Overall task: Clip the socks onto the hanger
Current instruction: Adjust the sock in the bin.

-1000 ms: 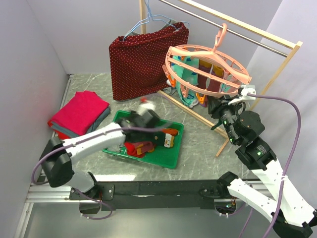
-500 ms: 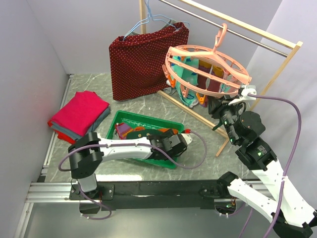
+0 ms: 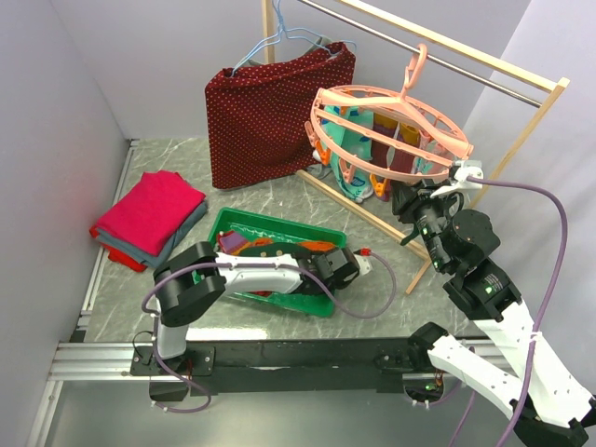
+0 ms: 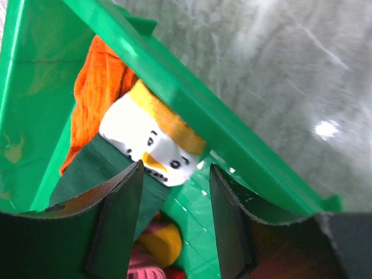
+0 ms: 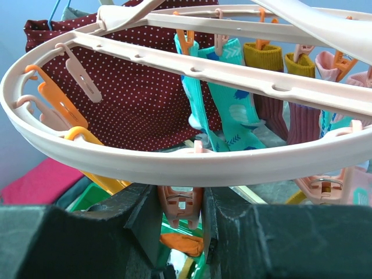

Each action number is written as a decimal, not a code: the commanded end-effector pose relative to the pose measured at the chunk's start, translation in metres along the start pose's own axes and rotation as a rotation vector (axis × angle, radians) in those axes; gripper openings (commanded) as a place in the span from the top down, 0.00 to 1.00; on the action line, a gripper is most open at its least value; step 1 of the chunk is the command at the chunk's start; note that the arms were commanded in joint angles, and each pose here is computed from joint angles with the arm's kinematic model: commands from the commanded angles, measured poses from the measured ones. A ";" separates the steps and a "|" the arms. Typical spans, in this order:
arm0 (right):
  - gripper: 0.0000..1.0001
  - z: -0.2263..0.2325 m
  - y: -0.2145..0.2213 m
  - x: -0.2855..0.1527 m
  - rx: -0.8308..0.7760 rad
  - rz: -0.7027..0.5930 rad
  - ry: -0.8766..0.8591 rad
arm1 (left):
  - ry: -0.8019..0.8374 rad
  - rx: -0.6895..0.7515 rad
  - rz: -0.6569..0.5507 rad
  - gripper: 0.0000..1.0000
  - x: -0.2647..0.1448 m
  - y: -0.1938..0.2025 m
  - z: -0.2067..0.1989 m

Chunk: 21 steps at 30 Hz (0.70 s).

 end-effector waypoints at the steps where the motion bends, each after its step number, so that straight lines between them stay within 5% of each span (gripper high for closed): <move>1: 1.00 0.000 -0.011 -0.003 0.000 -0.022 -0.009 | 0.019 -0.035 -0.078 0.46 0.005 -0.025 0.012; 15: 1.00 0.000 -0.014 -0.003 -0.007 -0.024 -0.006 | 0.093 -0.084 -0.007 0.47 0.028 -0.006 0.004; 21: 1.00 0.001 -0.012 -0.002 -0.003 -0.023 -0.012 | 0.097 -0.121 -0.003 0.60 0.030 -0.003 0.008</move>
Point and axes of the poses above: each gripper's point midway between its finger pads, its own x axis out along the fingers, its own z axis along the line the jaws close on, y = z × x, the point moved 4 cm from there along -x, back along the fingers, and after that the axes turned 5 degrees about -x, right-handed, at the moved point
